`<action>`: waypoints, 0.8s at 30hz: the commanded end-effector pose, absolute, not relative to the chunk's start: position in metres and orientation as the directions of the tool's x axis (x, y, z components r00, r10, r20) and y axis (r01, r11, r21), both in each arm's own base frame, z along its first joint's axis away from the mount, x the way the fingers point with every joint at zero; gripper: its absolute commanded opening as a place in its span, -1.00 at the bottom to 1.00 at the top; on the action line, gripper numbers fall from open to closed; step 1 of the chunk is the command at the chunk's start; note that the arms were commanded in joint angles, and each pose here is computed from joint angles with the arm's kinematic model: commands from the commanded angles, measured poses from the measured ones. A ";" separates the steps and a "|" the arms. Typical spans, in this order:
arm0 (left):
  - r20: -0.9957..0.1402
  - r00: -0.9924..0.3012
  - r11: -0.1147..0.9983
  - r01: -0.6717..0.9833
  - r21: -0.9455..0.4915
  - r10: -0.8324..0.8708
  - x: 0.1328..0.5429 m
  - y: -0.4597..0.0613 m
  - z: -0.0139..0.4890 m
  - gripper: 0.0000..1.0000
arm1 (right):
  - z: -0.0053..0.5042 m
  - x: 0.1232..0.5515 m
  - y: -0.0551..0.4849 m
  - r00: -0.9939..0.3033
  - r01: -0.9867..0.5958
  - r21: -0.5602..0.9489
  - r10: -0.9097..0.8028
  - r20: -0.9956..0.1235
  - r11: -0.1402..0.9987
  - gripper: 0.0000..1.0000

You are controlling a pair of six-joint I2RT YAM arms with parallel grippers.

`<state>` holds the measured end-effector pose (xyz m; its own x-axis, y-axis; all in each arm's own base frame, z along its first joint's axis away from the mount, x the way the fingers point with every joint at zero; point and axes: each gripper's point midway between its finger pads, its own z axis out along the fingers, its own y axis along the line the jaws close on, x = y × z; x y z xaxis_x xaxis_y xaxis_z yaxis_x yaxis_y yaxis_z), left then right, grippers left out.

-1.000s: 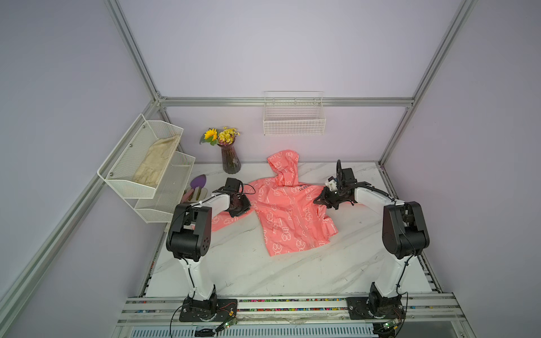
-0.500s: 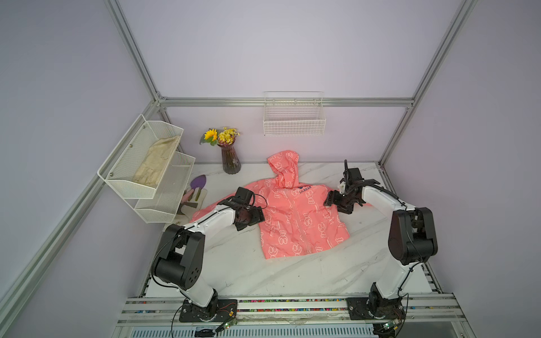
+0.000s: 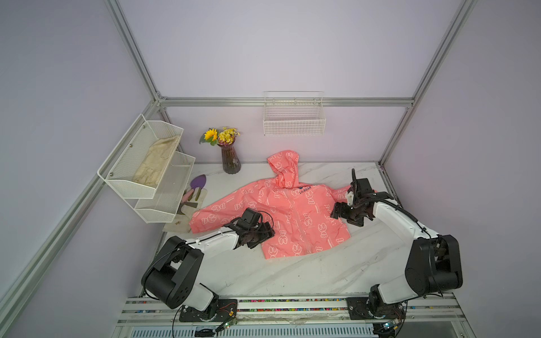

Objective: Unzip the jacket
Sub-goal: Flatten out the jacket at the center of the board.

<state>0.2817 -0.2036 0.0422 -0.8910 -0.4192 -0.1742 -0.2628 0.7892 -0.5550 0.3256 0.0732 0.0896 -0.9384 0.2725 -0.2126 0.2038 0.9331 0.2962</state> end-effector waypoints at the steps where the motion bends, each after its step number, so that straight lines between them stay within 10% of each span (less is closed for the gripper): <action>1: -0.101 -0.885 0.774 -0.336 -0.538 -0.454 0.261 -0.199 0.017 0.43 | 0.072 0.338 0.068 -0.923 0.240 0.292 0.311 -0.228 0.926 0.71; 6: -0.117 -0.878 0.757 -0.326 -0.566 -0.465 0.266 -0.203 0.020 -0.07 | 0.044 0.337 0.070 -0.940 0.242 0.285 0.297 -0.169 0.927 0.45; 13: -0.190 -0.896 0.825 -0.263 -0.500 -0.401 0.263 -0.191 0.037 -0.71 | 0.044 0.309 0.072 -0.947 0.267 0.297 0.307 -0.097 0.917 -1.00; 24: -0.114 -0.942 0.921 -0.274 -0.276 -0.315 0.200 -0.142 0.039 -0.81 | 0.104 0.225 0.099 -0.875 0.401 0.489 0.481 -0.046 0.775 -0.86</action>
